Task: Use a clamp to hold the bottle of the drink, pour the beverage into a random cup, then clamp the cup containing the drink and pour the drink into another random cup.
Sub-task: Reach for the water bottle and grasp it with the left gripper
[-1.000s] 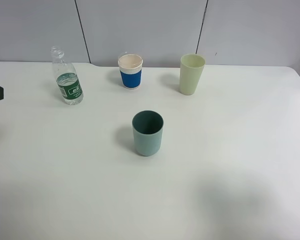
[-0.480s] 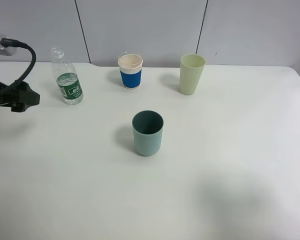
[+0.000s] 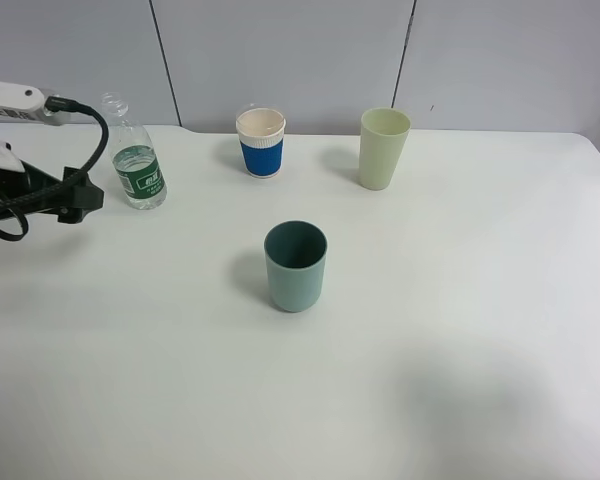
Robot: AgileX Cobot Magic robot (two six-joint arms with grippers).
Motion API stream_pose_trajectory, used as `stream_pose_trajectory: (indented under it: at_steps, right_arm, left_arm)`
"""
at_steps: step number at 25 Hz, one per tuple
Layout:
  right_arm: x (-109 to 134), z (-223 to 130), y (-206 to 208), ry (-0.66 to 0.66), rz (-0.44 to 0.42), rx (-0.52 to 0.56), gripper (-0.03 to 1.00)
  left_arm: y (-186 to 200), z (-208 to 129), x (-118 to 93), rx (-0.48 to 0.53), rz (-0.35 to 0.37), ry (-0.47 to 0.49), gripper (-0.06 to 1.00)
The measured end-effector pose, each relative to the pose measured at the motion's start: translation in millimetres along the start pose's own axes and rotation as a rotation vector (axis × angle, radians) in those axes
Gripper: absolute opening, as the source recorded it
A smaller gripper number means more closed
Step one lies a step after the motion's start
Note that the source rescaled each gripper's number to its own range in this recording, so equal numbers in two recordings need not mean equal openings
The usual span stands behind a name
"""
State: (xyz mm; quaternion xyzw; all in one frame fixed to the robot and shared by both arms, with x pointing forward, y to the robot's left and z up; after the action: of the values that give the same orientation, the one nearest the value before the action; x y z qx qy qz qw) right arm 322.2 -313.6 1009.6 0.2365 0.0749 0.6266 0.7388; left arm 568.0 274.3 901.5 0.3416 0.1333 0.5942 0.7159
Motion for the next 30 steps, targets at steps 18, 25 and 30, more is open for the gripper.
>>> stream_pose_trajectory:
  at_steps: [18, 25, 30]
  right_arm:
    - [0.0, 0.0, 0.0, 0.0, 0.0, 0.0, 1.0]
    - [0.0, 0.0, 0.0, 0.0, 0.0, 0.0, 1.0]
    - [0.0, 0.0, 0.0, 0.0, 0.0, 0.0, 1.0]
  left_arm:
    - [-61.5, 11.3, -12.5, -0.207, -0.017, -0.047, 1.0]
    - [-79.6, 5.2, -17.9, -0.252, -0.024, -0.036, 1.0]
    - [-87.7, 9.3, -18.8, -0.332, -0.015, -0.025, 1.0]
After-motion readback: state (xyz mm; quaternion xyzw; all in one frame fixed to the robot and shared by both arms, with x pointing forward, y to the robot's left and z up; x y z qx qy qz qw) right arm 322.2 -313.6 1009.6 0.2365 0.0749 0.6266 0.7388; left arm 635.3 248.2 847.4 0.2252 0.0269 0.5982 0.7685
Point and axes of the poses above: a point on each arm's last joint axis where the gripper is mounted, y pointing back along that axis away from the gripper, x along the wrist's bending axis when the last joint is at zero, z = x × y, the point moved 10 cm from there along -y, pointing out along that axis toward the gripper, and after that the axes turned 13 degrees about -y, right-handed, at the moved point
